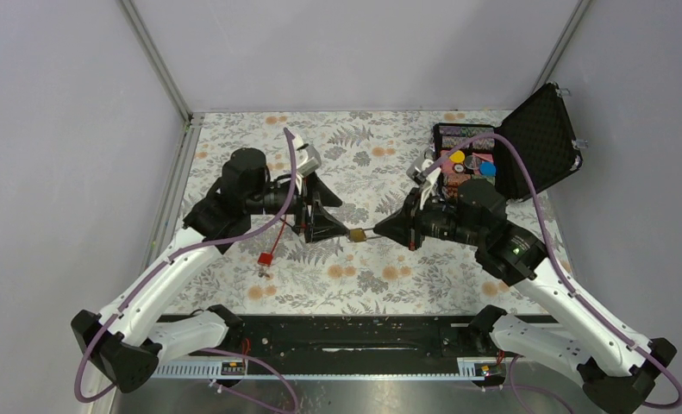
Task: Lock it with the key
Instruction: Lock the lock.
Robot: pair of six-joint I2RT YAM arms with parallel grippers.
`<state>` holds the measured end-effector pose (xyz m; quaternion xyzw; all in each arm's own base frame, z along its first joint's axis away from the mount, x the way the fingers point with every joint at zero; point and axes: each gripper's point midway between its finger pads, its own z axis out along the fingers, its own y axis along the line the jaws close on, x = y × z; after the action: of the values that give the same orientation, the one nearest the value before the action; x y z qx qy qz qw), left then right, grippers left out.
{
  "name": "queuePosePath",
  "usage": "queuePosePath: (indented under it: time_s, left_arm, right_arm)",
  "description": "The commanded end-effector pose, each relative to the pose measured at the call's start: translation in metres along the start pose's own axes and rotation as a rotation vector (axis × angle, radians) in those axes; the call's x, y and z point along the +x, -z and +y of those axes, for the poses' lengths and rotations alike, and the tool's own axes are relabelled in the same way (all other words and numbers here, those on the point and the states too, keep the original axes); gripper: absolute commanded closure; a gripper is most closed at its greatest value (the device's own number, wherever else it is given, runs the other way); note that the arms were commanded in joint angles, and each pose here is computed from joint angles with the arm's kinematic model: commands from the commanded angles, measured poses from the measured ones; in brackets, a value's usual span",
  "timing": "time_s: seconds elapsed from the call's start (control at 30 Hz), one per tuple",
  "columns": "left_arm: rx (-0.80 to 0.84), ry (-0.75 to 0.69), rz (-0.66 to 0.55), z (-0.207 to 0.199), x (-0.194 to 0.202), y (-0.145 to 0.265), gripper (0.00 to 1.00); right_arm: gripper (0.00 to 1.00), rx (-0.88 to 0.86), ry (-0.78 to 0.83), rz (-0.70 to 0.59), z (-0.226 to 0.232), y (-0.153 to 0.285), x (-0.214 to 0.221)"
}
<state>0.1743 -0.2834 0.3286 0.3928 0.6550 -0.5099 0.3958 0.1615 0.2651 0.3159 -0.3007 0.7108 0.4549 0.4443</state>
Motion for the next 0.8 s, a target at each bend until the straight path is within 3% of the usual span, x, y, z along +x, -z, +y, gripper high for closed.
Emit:
queuePosePath:
  time_s: [0.0, 0.2, 0.4, 0.63, 0.77]
  left_arm:
    - [0.058, -0.169, 0.057, -0.002, 0.009, 0.002, 0.14]
    - [0.164, -0.137, 0.126, -0.006, 0.037, -0.014, 0.16]
    - [0.338, -0.096, 0.171, -0.032, 0.066, -0.027, 0.26]
    - [0.371, -0.107, 0.177, -0.041, 0.08, -0.03, 0.27]
    - [0.364, -0.06, 0.197, -0.036, 0.083, -0.035, 0.41]
  right_arm:
    - [1.0, -0.019, 0.078, 0.099, 0.0, 0.005, 0.014]
    - [1.0, -0.143, 0.049, 0.204, 0.013, -0.006, 0.03]
    - [1.0, -0.258, 0.002, 0.245, 0.028, -0.013, 0.032]
    - [1.0, -0.277, -0.022, 0.252, 0.029, -0.018, 0.033]
    - [1.0, -0.294, -0.032, 0.257, 0.031, -0.02, 0.032]
